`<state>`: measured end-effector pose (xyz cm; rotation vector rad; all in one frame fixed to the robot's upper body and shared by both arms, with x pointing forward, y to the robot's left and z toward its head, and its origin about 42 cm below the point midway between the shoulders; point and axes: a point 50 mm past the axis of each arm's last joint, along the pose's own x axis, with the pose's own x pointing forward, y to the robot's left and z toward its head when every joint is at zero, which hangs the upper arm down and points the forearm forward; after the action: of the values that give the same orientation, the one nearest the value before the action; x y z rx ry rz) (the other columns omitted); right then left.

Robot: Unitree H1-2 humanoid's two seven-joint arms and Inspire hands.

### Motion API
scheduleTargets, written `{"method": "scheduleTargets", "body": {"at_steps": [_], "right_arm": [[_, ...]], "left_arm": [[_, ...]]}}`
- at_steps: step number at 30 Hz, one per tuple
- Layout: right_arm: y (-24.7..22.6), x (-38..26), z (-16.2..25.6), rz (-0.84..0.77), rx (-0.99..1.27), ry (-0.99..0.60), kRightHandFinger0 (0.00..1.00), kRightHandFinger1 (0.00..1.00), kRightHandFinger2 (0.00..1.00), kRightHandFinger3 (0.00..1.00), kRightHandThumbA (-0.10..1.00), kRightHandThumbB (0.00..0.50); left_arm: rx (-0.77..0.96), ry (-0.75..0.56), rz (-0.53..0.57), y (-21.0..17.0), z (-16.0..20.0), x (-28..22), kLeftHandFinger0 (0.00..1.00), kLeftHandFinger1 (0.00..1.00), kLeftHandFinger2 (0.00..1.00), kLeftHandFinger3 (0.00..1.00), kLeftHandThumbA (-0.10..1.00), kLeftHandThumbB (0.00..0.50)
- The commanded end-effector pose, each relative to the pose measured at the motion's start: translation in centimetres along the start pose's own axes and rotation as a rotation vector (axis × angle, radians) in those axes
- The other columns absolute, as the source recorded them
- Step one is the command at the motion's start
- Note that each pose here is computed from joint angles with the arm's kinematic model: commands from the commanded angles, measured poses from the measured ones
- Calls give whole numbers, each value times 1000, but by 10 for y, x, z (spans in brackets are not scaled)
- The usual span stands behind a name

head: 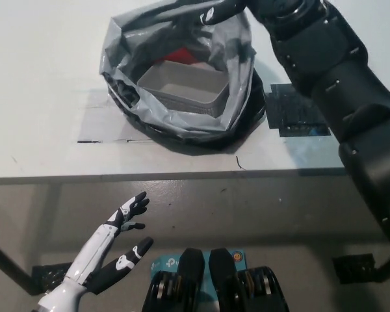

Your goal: Use the right hand to pick up a small rectangular container and put it into a plastic bag and lift the bag

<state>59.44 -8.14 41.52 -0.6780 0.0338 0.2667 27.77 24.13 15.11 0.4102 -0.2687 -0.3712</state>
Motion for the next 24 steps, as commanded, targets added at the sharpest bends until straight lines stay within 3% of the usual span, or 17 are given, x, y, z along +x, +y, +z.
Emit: {"method": "scheduleTargets", "body": {"at_steps": [1, 3, 9, 15, 16, 19, 24], "right_arm": [[-27, -10, 52, -299, -392, -169, 1000, 1000, 1000, 1000, 919, 499], [-23, -10, 46, -382, -545, -194, 1000, 1000, 1000, 1000, 1000, 500], [-18, -9, 31, -506, -799, -244, 1000, 1000, 1000, 1000, 998, 500], [-39, -20, 48, -565, -645, -360, 1000, 1000, 1000, 1000, 1000, 490], [-53, -30, 59, -599, -598, -426, 1000, 1000, 1000, 1000, 1000, 460], [-97, -80, 86, -684, -494, -626, 1000, 1000, 1000, 1000, 1000, 433], [-160, -173, 118, -797, -478, -776, 1000, 1000, 1000, 1000, 1000, 448]], "left_arm": [[20, -47, 4, 7, 9, 0, 839, 935, 1000, 1000, 821, 255], [16, -49, 5, 6, 9, 0, 837, 933, 1000, 1000, 819, 256], [21, -54, 5, 4, 10, 0, 820, 922, 1000, 1000, 824, 261], [18, -55, 17, 4, 10, -1, 816, 921, 1000, 1000, 825, 257], [17, -53, 19, 6, 10, 0, 817, 923, 1000, 1000, 826, 256], [20, -55, 23, 13, 10, 5, 833, 936, 1000, 1000, 836, 252], [35, -73, 29, 24, 14, 24, 853, 964, 1000, 1000, 863, 260]]}}
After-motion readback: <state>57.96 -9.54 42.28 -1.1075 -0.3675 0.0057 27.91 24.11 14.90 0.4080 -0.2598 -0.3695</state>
